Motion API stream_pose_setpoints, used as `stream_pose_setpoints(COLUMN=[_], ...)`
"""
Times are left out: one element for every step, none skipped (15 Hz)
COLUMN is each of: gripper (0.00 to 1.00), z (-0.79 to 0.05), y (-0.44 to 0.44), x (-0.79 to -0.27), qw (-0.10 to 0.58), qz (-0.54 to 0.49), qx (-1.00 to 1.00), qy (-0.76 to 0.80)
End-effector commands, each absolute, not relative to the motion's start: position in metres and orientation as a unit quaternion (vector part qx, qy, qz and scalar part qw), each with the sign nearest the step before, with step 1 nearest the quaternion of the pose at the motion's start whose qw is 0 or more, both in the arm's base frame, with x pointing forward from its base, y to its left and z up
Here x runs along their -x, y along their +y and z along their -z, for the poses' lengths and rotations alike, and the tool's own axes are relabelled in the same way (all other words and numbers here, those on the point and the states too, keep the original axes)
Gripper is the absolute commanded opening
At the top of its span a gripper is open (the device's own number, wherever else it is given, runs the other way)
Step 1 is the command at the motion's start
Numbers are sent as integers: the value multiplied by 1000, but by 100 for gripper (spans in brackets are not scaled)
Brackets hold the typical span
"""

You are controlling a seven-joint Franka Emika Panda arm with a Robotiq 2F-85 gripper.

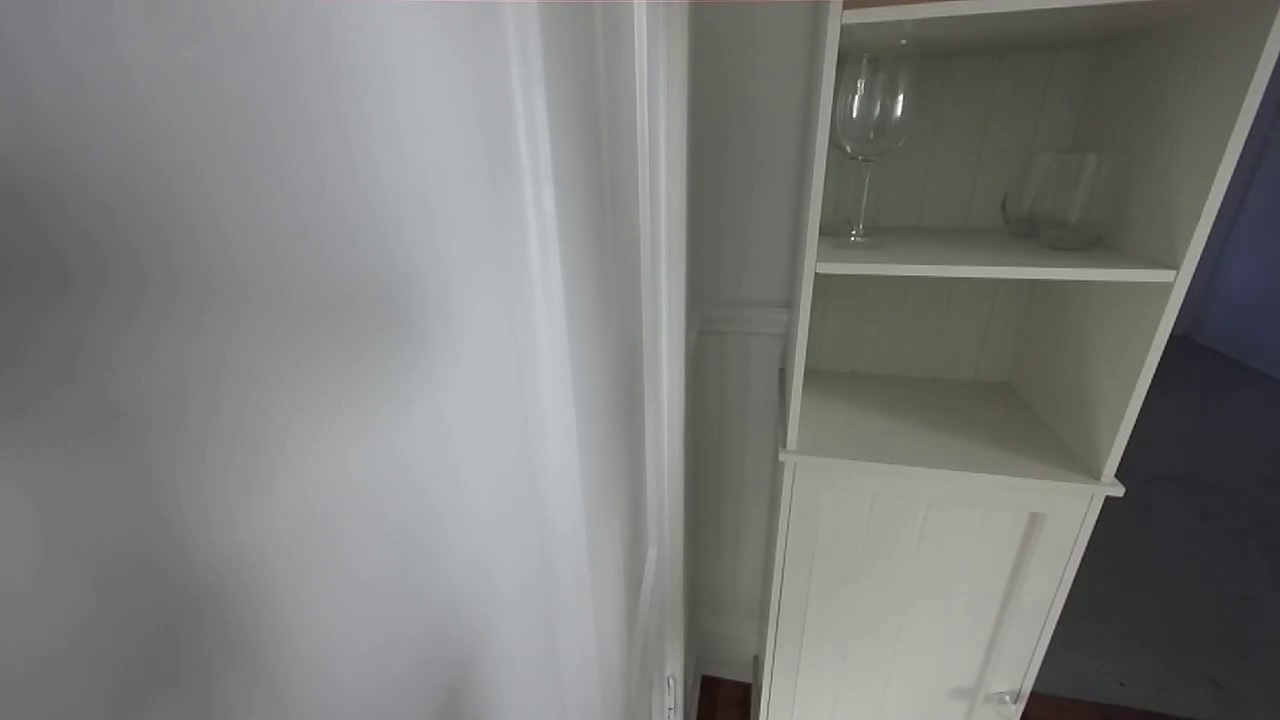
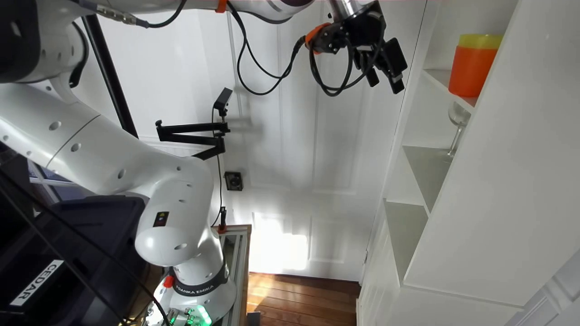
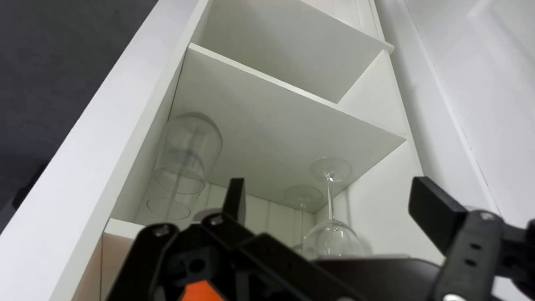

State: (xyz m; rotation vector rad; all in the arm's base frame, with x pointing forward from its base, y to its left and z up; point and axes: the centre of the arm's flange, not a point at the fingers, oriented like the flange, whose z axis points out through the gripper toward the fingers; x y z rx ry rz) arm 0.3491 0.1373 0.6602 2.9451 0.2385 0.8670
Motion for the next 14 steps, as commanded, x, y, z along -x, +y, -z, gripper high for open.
stream_pose_setpoints(gripper=[100,100,100,100,100,100,100,100,100,100,100,100,100,100], z=[-662,-663,-665,-666,-666,-667,-667,-667,-667,-666,-666,-665,-665,-664], y=[128,126,125,123,121,119,117,115,114,113,112,112,111,111], x=[-360,-362,-365,-369,-372,-375,-377,-380,-382,-384,-386,-388,-389,-391], qw=[34,34,38,43,48,55,58,63,64,66,65,64,61,58], qz=[-311,-319,-328,-333,-339,-344,-347,-350,-354,-356,-359,-363,-366,-369], qx=[-948,-945,-942,-940,-938,-936,-935,-934,-933,-932,-931,-930,-928,-928], qy=[60,57,55,52,48,44,40,36,31,28,24,17,10,4])
